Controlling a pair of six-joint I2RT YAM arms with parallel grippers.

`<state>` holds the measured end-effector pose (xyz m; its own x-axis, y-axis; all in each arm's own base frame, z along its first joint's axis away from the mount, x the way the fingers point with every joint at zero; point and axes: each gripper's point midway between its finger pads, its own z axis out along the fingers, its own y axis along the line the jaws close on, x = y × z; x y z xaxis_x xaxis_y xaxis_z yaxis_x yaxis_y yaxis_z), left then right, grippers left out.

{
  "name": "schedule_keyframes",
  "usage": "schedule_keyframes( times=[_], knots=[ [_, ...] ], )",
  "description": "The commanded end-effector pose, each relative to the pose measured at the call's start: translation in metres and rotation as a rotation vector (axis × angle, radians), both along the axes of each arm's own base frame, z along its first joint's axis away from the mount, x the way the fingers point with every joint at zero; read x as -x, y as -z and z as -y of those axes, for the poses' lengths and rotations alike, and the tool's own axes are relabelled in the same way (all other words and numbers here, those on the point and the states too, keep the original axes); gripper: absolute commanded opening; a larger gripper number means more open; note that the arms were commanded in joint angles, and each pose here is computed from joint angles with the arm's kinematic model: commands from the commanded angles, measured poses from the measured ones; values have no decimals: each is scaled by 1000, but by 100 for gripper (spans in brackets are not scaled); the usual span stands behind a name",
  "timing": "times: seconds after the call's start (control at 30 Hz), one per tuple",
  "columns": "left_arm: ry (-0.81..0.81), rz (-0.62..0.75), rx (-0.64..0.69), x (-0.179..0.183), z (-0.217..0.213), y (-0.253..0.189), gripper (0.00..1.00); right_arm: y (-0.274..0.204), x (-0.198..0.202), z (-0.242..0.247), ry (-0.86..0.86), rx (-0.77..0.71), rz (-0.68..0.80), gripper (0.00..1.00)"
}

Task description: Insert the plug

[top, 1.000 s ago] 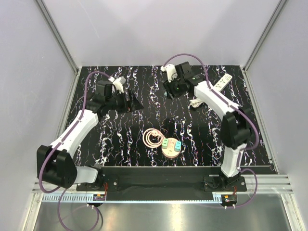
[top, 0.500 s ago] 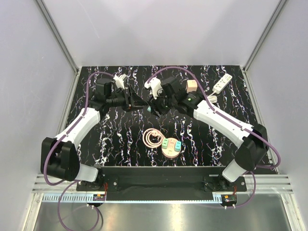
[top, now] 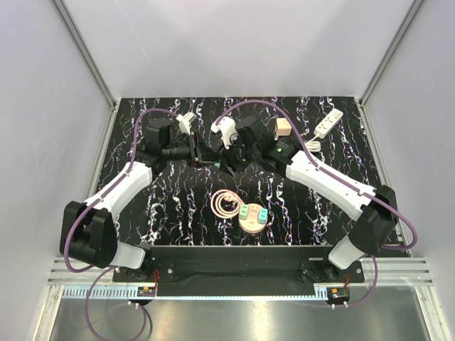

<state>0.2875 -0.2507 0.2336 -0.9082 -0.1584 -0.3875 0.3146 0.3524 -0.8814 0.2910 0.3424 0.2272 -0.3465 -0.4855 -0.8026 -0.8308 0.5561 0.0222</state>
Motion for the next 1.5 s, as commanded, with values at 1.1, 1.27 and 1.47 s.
schedule_keyframes(
  times=[1.1,1.27,1.47],
  knots=[
    [-65,294,321,2,1,-133,0,-110,82,38,118,-687,-237,84],
    [-66,327,387,7,8,-156,0,-149,70,52,100,-933,-272,68],
    [-57,333,491,16,14,-166,0,-176,57,67,208,-1132,-310,69]
  ],
)
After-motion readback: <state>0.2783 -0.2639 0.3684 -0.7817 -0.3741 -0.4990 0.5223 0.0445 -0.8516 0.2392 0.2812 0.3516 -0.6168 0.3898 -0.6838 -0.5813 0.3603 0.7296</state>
